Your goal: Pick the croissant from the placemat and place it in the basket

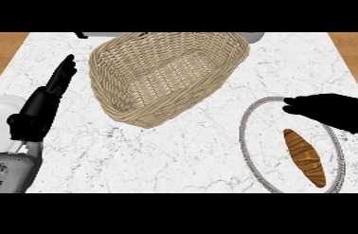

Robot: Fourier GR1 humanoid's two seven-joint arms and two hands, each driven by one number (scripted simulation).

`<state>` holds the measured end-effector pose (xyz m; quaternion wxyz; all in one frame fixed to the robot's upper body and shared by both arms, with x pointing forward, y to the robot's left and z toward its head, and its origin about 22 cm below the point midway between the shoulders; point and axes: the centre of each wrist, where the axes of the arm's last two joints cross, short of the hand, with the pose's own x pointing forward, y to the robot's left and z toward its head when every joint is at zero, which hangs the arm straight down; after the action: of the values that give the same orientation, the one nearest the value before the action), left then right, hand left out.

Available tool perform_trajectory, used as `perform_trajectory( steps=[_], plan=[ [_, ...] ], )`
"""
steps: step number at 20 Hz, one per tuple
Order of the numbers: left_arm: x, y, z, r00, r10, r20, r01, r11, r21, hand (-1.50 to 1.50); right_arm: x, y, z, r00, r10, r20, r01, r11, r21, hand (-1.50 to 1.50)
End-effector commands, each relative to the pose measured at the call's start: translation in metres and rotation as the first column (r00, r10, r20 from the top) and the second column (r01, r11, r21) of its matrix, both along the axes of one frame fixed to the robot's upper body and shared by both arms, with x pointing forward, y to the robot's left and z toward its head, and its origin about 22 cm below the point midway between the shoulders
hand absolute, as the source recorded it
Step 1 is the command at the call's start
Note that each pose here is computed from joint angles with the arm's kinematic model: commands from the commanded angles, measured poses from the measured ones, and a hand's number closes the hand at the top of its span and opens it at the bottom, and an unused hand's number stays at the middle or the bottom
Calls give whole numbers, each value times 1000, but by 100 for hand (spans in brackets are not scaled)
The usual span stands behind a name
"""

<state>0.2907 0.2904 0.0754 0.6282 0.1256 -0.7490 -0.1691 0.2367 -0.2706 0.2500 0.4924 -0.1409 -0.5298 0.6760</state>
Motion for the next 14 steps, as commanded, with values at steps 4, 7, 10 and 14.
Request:
perform_trajectory(
  steps=[4,7,10,14],
  plan=[
    [0,-1,-1,1000,16,13,-16,1000,5,0,19,-11,18,990,17,-140,-46,977,-207,-150],
    [3,-1,-6,1000,1,-16,-2,1000,-20,0,25,-2,9,989,20,-149,-55,970,-235,-150],
    [-18,-18,-8,1000,5,2,-5,1000,3,0,37,-23,6,984,-4,-178,-42,967,-251,-150],
    [-5,-8,-15,1000,7,28,-7,1000,-4,0,43,-7,-17,983,30,-179,-73,968,-240,-150]
  ],
)
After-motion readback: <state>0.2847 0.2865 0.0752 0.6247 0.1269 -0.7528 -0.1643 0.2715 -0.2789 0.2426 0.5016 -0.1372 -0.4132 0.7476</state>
